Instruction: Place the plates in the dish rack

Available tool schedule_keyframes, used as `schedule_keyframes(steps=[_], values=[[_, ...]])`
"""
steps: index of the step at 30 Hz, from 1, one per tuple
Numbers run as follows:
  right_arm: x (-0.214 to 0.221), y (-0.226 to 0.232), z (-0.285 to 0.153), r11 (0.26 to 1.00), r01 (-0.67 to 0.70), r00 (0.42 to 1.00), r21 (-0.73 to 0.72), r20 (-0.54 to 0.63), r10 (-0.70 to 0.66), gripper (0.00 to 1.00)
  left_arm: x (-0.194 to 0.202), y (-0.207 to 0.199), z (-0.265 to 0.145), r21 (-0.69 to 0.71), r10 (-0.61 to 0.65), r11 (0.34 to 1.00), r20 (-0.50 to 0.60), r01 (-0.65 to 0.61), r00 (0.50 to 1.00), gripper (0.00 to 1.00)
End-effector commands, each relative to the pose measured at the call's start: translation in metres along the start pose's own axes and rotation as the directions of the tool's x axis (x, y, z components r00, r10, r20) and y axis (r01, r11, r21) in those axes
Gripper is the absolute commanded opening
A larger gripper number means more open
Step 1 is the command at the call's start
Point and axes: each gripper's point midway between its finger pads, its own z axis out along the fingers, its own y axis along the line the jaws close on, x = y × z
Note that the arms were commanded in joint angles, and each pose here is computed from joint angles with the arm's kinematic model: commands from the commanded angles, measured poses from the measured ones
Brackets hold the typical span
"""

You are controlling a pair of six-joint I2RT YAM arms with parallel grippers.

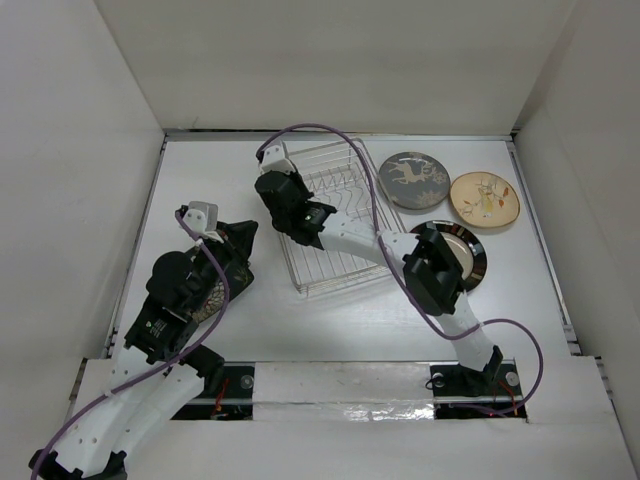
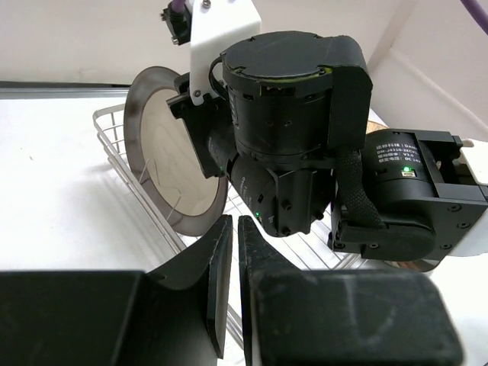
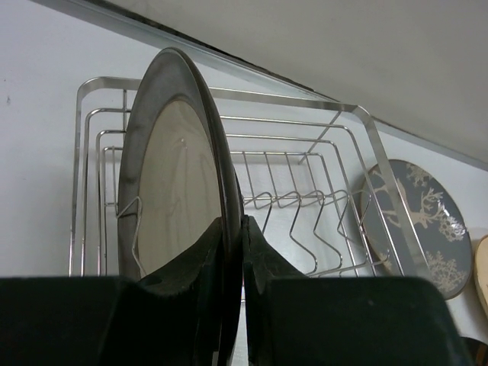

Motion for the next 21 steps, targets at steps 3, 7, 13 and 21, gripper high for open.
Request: schedule_keyframes(steps=[3, 7, 13, 21], values=[[-0.032, 0.0, -0.008, 0.984, -0.176, 0.983, -0.004, 0.054, 0.176, 0.24, -0.005, -0.001, 0.001, 0.002, -0.001, 1.0, 0.023, 0.001, 1.0, 0.06], [-0.03, -0.001, -0.012, 0.984, -0.178, 0.983, -0.03, 0.039, 0.179, 0.32, -0.01, 0.0, -0.001, -0.007, -0.006, 1.0, 0.045, 0.007, 0.999, 0.09], [-0.048, -0.006, -0.029, 0.957, -0.263, 0.961, -0.125, 0.051, 0.271, 0.51, -0.022, 0.006, -0.007, -0.031, -0.014, 0.999, 0.095, 0.017, 0.995, 0.2], [-0.085, -0.032, -0.066, 0.889, -0.369, 0.911, -0.273, 0.086, 0.404, 0.64, -0.037, 0.016, -0.016, -0.083, -0.036, 0.995, 0.167, 0.05, 0.985, 0.28]])
